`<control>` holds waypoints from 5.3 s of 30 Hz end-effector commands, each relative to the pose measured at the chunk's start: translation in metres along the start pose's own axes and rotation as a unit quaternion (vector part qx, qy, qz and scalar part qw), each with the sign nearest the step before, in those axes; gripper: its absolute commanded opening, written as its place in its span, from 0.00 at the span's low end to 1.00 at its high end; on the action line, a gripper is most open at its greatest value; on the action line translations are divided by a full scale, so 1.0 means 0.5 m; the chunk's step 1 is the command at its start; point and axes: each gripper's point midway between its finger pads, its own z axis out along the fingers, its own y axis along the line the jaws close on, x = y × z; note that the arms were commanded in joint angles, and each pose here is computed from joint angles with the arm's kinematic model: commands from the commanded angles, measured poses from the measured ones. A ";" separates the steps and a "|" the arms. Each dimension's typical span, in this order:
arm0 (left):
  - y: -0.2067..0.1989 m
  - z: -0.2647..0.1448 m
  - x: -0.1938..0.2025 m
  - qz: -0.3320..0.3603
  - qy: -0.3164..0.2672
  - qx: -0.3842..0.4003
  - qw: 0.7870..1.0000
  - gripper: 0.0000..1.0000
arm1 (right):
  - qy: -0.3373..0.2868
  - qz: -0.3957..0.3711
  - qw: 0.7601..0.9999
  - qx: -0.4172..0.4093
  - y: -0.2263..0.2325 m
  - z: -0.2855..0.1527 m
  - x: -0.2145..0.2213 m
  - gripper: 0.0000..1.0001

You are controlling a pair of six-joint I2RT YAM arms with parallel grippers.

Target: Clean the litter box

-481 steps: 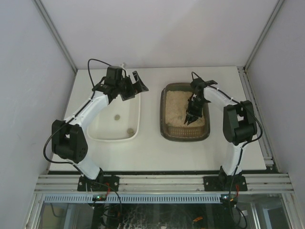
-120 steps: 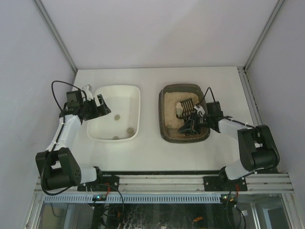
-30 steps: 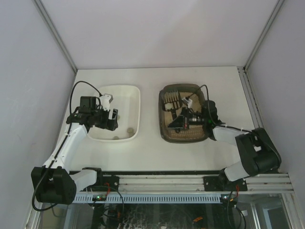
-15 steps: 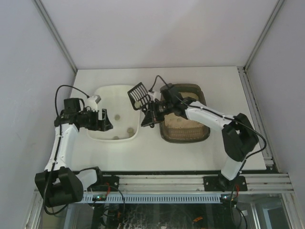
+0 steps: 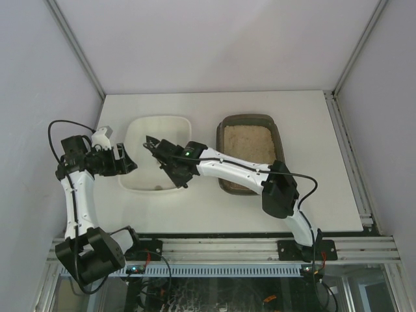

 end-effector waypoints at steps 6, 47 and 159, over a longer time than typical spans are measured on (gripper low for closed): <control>0.006 -0.014 -0.037 0.015 -0.035 -0.016 0.999 0.82 | -0.053 -0.064 0.991 0.103 -0.059 -0.044 -0.045 0.00; -0.317 0.222 -0.264 0.111 -0.004 0.072 0.991 0.90 | 0.166 0.462 0.868 -0.080 -0.318 -0.351 0.245 0.00; -0.180 0.056 -0.032 0.243 0.089 0.048 0.965 0.81 | -0.281 0.379 0.748 -0.467 -0.337 -0.211 0.225 0.00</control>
